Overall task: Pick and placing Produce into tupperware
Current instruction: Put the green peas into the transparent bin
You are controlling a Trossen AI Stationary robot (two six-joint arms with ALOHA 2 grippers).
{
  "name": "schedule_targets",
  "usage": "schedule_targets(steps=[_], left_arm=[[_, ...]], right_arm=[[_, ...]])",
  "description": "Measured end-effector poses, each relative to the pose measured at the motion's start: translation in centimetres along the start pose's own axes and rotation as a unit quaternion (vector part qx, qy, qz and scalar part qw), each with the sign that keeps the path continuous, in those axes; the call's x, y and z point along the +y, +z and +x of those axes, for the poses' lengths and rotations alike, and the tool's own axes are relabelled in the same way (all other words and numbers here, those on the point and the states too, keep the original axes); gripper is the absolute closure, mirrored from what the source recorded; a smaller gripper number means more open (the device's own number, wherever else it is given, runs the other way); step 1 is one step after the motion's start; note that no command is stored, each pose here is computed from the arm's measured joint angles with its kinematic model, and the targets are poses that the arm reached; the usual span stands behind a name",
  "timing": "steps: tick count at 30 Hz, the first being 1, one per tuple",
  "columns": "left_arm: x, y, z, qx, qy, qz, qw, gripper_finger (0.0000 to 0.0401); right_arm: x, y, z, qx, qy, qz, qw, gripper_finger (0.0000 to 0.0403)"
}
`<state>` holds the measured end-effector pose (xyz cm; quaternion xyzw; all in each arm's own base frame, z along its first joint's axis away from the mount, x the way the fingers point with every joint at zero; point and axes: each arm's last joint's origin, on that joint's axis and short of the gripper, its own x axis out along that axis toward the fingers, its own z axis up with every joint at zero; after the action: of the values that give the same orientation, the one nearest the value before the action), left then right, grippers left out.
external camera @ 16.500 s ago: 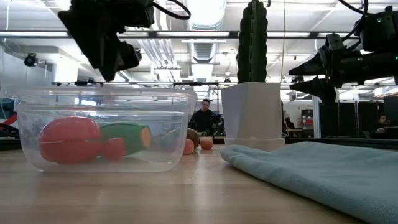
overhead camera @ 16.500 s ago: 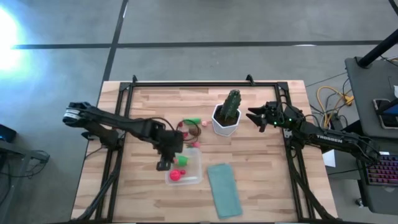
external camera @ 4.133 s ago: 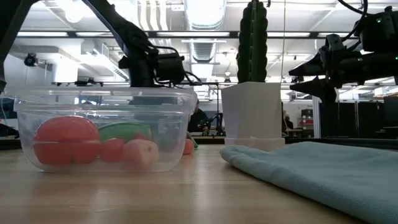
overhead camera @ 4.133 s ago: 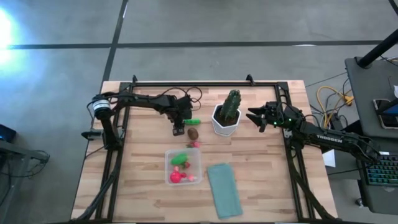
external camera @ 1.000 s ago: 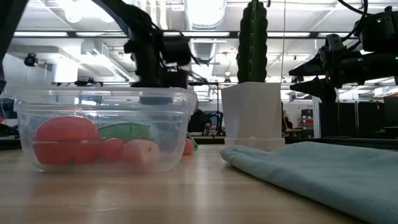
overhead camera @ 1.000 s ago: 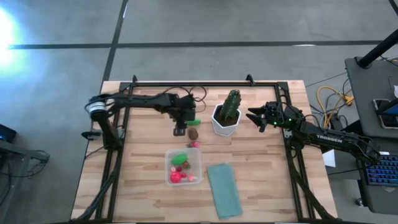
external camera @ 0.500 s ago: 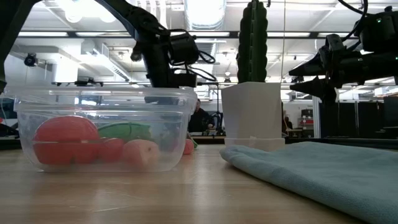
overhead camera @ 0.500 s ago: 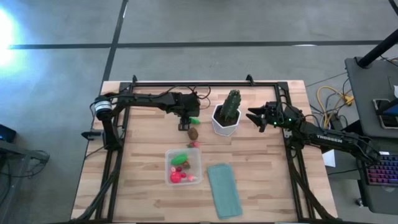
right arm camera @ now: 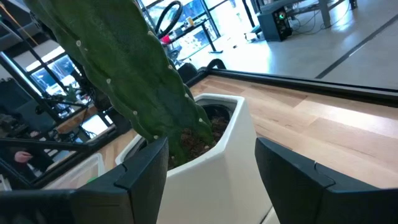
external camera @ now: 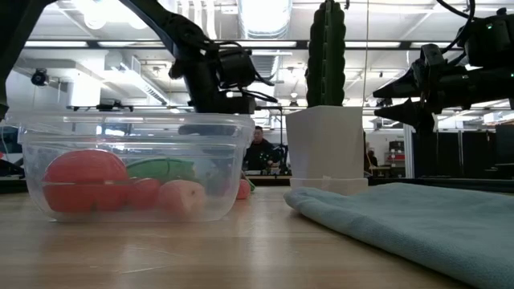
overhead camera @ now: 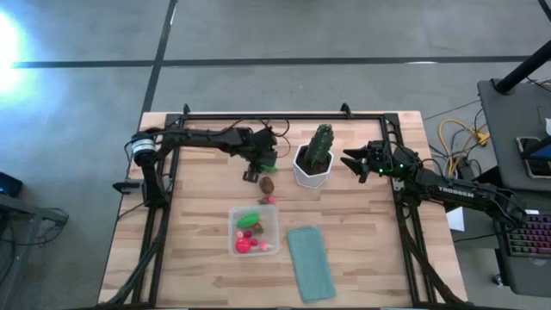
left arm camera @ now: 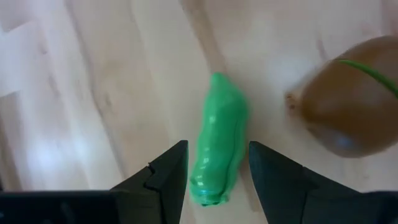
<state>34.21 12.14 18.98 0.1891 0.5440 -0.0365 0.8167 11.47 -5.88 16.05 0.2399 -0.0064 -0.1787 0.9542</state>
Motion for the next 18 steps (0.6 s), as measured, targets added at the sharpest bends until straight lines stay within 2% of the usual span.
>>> schedule_targets(steps=[10,18], left_arm=[[-0.1,-0.5,2.1,0.02,-0.02,-0.006,1.0,0.0247],[0.2,-0.6,3.2,0.03,-0.017,-0.009,0.999,0.0247]], right_arm=[[0.0,0.0,0.0,0.0,0.0,0.0,1.0,0.017],[0.0,0.0,0.0,0.0,0.0,0.0,1.0,0.017]])
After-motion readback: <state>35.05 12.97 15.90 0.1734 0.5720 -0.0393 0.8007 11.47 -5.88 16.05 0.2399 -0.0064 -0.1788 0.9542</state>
